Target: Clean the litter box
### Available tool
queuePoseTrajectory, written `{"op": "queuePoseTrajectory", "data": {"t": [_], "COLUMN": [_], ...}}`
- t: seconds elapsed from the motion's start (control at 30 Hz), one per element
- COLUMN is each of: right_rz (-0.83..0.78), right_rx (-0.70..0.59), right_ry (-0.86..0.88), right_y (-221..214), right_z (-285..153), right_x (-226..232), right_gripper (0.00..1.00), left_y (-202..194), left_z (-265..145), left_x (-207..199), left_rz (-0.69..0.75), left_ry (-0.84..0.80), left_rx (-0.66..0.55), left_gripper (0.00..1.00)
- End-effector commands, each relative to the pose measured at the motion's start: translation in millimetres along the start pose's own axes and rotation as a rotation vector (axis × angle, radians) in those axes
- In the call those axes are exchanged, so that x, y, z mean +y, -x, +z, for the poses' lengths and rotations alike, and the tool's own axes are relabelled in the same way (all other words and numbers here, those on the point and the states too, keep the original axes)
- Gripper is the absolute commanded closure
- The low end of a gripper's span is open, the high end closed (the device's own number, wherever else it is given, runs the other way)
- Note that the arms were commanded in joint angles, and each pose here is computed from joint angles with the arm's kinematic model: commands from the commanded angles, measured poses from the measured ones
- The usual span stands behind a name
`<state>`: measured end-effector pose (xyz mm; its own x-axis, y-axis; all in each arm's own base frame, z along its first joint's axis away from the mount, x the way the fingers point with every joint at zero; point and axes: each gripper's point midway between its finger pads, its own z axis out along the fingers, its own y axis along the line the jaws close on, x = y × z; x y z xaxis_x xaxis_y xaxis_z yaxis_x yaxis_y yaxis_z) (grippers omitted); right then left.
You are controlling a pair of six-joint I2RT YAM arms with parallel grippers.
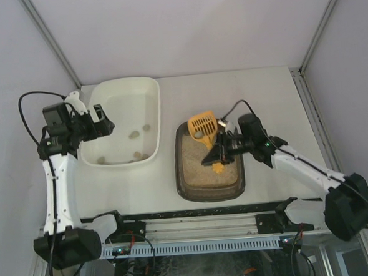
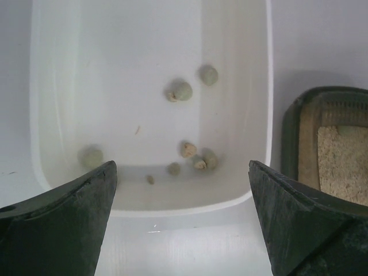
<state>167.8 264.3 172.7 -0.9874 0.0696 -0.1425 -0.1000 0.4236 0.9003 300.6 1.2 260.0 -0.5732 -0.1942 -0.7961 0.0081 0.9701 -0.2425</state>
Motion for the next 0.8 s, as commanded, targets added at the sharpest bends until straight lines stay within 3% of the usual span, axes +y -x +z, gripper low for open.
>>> {"op": "queuePoseTrajectory", "data": {"t": [0.0, 0.13, 0.27, 0.53, 0.77], "right_rz": [-0.229, -0.283, -0.258, -0.55, -0.867], "right_rx": [0.046, 0.133, 0.228, 0.315, 0.189], "right_ry": [0.031, 0.076, 0.02, -0.394, -0.757], "right_y": [32.6, 62.6, 84.1, 74.0, 81.6], "right_z": [23.5, 60.2, 104.0, 182.2, 189.3], "right_x": [49.1, 80.2, 81.3, 51.2, 39.3], "right_gripper": [1.0, 1.0, 1.0, 1.0, 1.0], "left_y": [42.1, 64.5, 79.4, 87.3, 78.6], "left_z": [-11.2, -13.1, -20.0, -22.1, -14.1], "left_x": [16.4, 35.1, 59.3, 102.5, 122.3], "left_rz": [-0.009, -0.118, -0.198, -0.282, -0.288], "left_ry": [0.045, -0.004, -0.012, 0.09, 0.139], "left_rx": [-0.032, 0.003, 0.035, 0.033, 0.044], "left_gripper": [0.0, 0.0, 0.0, 0.0, 0.02]}}
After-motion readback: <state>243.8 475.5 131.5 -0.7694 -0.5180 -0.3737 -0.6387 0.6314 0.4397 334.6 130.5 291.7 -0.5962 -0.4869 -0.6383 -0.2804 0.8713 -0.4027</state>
